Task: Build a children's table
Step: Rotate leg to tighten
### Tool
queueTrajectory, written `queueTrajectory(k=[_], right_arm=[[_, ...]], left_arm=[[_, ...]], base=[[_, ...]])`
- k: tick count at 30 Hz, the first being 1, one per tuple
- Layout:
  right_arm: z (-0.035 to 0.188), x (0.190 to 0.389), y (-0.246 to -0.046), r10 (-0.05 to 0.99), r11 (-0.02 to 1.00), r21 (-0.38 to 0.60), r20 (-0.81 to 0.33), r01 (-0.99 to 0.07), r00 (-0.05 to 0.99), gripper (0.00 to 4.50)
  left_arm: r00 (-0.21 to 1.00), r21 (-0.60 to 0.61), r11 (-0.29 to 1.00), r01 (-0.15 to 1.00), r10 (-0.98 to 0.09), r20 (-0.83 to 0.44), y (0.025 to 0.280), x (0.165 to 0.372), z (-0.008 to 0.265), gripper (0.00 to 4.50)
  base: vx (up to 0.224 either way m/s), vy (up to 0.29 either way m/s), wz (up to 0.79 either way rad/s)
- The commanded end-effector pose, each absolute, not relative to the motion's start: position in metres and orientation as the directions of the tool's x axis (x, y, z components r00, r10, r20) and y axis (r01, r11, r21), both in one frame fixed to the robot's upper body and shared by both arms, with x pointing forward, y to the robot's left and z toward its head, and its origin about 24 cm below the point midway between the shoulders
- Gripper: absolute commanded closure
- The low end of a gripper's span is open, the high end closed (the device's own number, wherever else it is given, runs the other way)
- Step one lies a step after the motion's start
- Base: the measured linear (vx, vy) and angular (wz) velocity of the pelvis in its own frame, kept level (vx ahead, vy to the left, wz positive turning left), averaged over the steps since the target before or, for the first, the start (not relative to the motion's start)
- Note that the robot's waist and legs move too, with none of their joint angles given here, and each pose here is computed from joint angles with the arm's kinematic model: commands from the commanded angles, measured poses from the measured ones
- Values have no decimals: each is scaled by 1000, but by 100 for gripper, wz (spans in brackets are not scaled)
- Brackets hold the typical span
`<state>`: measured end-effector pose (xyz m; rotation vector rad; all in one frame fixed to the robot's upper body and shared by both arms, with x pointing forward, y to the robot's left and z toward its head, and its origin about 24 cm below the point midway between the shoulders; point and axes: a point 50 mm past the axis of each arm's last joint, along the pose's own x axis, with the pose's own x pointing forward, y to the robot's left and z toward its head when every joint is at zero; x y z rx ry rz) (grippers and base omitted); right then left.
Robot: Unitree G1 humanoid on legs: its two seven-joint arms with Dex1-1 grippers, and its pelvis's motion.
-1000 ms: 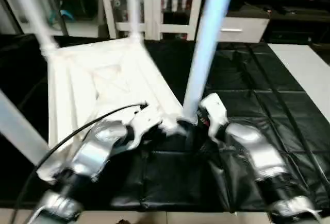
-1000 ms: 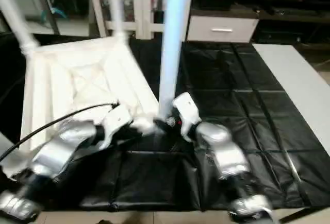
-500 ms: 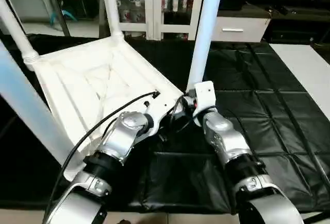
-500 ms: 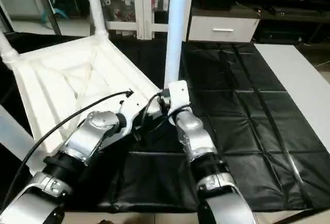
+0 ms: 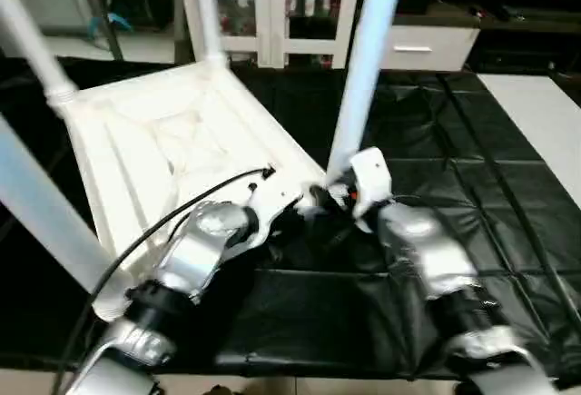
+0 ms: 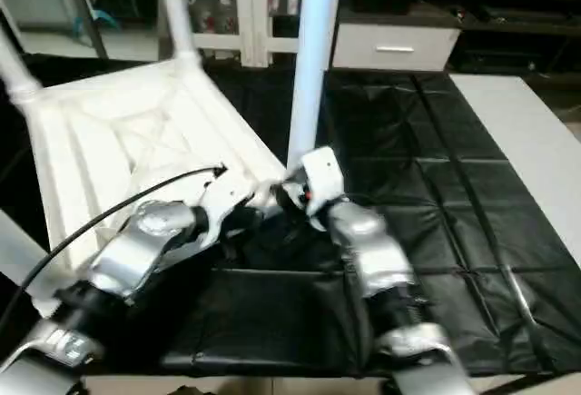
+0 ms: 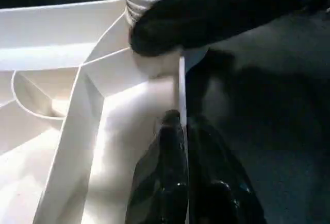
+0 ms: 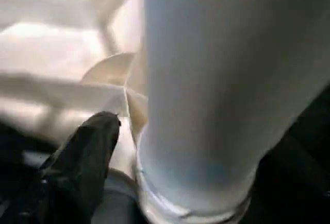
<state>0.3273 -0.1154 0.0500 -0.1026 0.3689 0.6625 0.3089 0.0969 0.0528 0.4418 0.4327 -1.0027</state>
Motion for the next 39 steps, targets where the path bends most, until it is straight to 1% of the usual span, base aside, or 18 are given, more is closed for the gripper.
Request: queueTrajectory(k=[1, 2, 4, 6, 11, 14, 16, 20, 21, 23, 25, 29, 30, 34, 35, 39], right_arm=[[58, 322, -125, 647, 715, 12, -391, -699, 655, 47], [59, 321, -129, 656, 697, 2, -405, -717, 637, 47], [63, 319, -145, 671, 649, -18, -457, -761, 584, 47], [64, 319, -147, 672, 644, -20, -462, -764, 579, 47], [71, 322, -159, 677, 616, -18, -500, -788, 540, 47], [75, 322, -161, 695, 591, 9, -513, -807, 504, 47], [75, 322, -161, 695, 591, 9, -513, -807, 504, 47], [74, 320, -155, 725, 552, 36, -514, -833, 458, 47], [74, 320, -155, 725, 552, 36, -514, -833, 458, 62], [73, 319, -153, 733, 547, 45, -507, -836, 453, 62], [73, 319, -153, 735, 550, 46, -500, -834, 457, 90], [73, 320, -152, 738, 547, 50, -500, -835, 454, 107], [73, 320, -152, 738, 547, 50, -500, -836, 453, 130], [73, 320, -150, 742, 549, 50, -489, -834, 459, 147], [73, 320, -150, 743, 550, 49, -484, -833, 462, 163], [69, 320, -146, 748, 563, 61, -462, -824, 477, 176]], left_arm=[[368, 127, 359, 925, -755, -542, 90, 297, 53, 450], [355, 123, 347, 930, -758, -547, 92, 295, 53, 450], [308, 106, 302, 947, -770, -559, 96, 288, 55, 450], [304, 105, 298, 949, -771, -560, 97, 287, 55, 450], [282, 94, 279, 956, -778, -561, 99, 282, 56, 450], [266, 85, 265, 960, -782, -564, 99, 279, 58, 450], [266, 85, 265, 960, -782, -564, 99, 279, 58, 450], [248, 78, 249, 965, -784, -569, 100, 275, 58, 450], [248, 78, 249, 965, -784, -569, 100, 275, 58, 450], [249, 80, 249, 965, -782, -571, 100, 276, 58, 450], [248, 80, 248, 965, -783, -571, 100, 276, 58, 450], [248, 77, 250, 965, -783, -570, 100, 275, 58, 450], [248, 76, 250, 965, -783, -570, 100, 275, 58, 450], [249, 72, 254, 965, -784, -568, 100, 274, 57, 450], [249, 71, 254, 964, -785, -567, 99, 274, 57, 450], [254, 65, 263, 963, -792, -555, 96, 274, 57, 450]], base=[[0, 0, 0], [0, 0, 0], [0, 0, 0], [0, 0, 0], [0, 0, 0], [0, 0, 0], [0, 0, 0], [0, 0, 0], [0, 0, 0], [0, 0, 0], [0, 0, 0], [0, 0, 0], [0, 0, 0], [0, 0, 0], [0, 0, 0], [0, 0, 0]])
